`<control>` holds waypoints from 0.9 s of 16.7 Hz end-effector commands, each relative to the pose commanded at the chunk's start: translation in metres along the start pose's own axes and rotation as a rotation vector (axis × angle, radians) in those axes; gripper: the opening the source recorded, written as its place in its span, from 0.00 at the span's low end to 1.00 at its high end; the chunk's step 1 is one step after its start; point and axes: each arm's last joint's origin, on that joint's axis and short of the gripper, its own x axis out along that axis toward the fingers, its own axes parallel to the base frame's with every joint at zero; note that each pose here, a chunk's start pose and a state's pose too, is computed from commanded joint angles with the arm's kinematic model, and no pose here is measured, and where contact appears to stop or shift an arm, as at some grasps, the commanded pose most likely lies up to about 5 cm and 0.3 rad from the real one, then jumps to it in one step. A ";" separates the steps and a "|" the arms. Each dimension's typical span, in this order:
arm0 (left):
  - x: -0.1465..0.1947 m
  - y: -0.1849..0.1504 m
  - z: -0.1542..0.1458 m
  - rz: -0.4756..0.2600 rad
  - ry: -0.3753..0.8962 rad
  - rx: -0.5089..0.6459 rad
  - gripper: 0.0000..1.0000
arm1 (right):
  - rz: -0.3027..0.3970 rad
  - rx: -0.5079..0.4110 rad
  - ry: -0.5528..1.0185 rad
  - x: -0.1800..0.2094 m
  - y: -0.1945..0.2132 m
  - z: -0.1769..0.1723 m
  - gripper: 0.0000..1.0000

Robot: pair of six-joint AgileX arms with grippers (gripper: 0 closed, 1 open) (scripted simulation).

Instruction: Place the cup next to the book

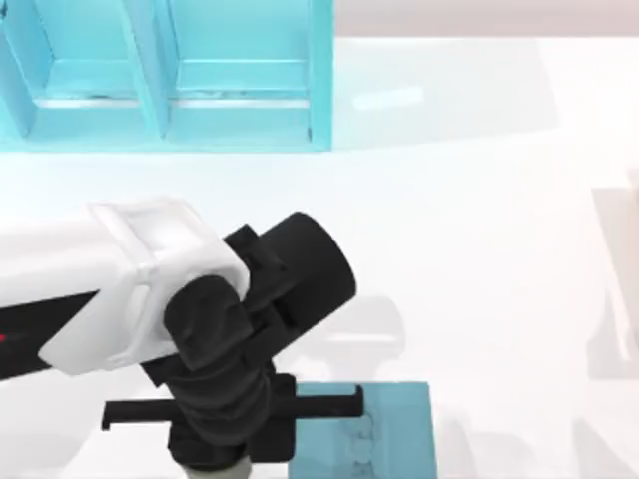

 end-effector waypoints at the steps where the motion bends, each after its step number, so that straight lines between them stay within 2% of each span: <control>1: 0.000 0.000 0.000 0.000 0.000 0.000 0.00 | 0.000 0.000 0.000 0.000 0.000 0.000 1.00; 4: 0.000 0.000 0.000 0.000 0.000 0.000 0.00 | 0.000 0.000 0.000 0.000 0.000 0.000 1.00; 15: 0.000 0.000 0.000 0.000 0.000 0.000 0.83 | 0.000 0.000 0.000 0.000 0.000 0.000 1.00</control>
